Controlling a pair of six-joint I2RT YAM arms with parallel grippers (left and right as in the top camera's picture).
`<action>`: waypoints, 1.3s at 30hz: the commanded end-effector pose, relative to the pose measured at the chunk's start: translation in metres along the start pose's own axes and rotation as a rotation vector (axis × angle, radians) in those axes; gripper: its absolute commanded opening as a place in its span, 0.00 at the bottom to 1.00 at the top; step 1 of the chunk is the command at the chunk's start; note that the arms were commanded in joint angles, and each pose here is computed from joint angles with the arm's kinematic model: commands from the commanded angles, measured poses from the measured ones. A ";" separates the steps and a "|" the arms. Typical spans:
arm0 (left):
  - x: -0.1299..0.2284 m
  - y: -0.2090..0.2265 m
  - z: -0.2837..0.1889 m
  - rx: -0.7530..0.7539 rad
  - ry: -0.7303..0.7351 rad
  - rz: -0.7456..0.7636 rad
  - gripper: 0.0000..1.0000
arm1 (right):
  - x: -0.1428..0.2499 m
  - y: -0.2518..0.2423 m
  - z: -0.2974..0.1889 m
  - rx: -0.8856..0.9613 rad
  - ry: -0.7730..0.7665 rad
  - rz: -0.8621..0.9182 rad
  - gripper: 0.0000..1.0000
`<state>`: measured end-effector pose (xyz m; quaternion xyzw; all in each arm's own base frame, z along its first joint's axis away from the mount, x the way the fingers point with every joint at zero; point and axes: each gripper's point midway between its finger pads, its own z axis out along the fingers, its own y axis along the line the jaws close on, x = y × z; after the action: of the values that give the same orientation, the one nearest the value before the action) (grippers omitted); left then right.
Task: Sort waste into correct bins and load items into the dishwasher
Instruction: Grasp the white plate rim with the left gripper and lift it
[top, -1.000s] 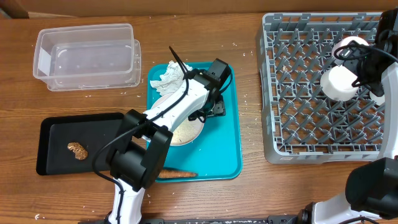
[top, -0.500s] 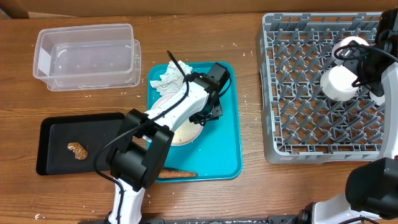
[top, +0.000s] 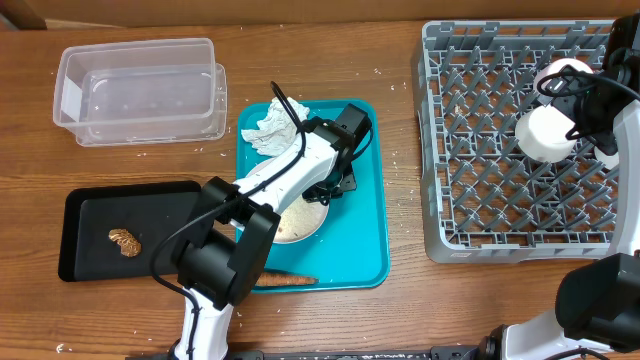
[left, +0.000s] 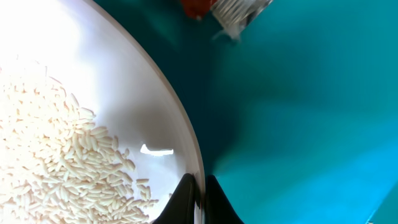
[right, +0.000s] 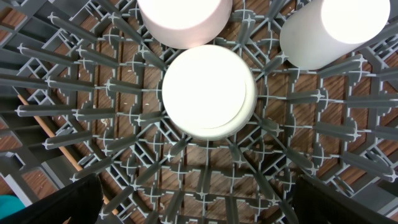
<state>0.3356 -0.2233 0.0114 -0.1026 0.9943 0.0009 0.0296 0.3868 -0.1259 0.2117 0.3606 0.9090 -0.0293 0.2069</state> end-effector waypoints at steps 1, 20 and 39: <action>0.010 0.000 0.005 -0.019 0.033 0.007 0.04 | -0.008 0.001 -0.015 -0.014 -0.045 0.013 1.00; -0.007 0.016 -0.071 -0.178 -0.027 0.029 0.04 | -0.008 0.001 -0.015 -0.014 -0.045 0.013 1.00; -0.006 0.063 -0.095 -0.399 -0.049 0.035 0.04 | -0.008 0.001 -0.015 -0.014 -0.045 0.013 1.00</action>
<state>0.3137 -0.1731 0.0981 -0.0771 0.9830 0.1664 0.0042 0.3868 -0.1259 0.2117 0.3607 0.9089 -0.0293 0.2069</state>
